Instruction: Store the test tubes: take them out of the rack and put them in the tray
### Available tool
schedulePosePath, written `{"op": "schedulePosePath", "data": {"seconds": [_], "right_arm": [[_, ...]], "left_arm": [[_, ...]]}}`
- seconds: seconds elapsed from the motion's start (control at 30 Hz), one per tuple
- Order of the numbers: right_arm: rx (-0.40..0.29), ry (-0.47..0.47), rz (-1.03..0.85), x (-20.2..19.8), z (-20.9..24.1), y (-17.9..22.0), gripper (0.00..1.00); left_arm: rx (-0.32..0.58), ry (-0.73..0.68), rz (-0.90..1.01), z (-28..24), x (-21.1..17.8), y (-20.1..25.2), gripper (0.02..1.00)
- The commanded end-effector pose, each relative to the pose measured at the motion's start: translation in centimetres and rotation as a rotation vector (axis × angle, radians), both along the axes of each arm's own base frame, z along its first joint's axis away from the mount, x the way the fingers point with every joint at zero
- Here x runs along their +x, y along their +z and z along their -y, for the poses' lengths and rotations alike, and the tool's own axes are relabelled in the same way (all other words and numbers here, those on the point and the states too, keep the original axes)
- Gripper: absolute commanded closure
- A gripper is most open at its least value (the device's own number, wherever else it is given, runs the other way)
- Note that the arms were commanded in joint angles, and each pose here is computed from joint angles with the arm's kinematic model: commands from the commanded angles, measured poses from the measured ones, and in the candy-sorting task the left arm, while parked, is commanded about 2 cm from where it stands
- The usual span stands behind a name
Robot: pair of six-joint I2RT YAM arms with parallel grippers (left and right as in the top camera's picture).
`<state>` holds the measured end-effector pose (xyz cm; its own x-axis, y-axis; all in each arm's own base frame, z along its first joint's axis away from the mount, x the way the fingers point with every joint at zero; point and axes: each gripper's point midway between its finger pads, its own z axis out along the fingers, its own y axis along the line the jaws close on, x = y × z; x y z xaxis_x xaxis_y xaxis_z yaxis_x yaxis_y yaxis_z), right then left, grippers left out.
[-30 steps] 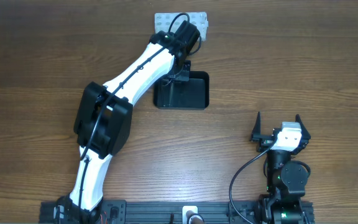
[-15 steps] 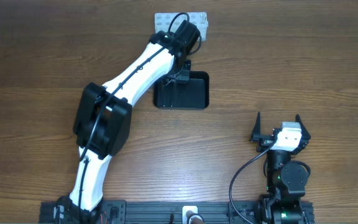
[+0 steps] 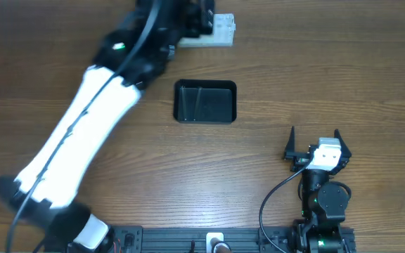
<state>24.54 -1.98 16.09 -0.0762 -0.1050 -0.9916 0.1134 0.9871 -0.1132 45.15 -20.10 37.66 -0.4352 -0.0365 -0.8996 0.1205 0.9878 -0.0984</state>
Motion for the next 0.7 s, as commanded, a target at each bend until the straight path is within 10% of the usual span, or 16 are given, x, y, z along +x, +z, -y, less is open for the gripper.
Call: {"op": "schedulePosePath", "data": {"seconds": [0.03,0.4,0.7], "right_arm": [[0.002,-0.018,0.002,-0.1,0.4,-0.1,0.009],[0.002,-0.018,0.002,-0.1,0.4,-0.1,0.009],[0.002,-0.018,0.002,-0.1,0.4,-0.1,0.009]], "left_arm": [[0.082,0.057,0.023,-3.7,0.9,0.5,0.018],[-0.080,0.011,0.173,-9.4,-0.8,0.6,0.018],[-0.138,-0.009,0.236,-14.6,-9.5,-5.2,0.018]]}}
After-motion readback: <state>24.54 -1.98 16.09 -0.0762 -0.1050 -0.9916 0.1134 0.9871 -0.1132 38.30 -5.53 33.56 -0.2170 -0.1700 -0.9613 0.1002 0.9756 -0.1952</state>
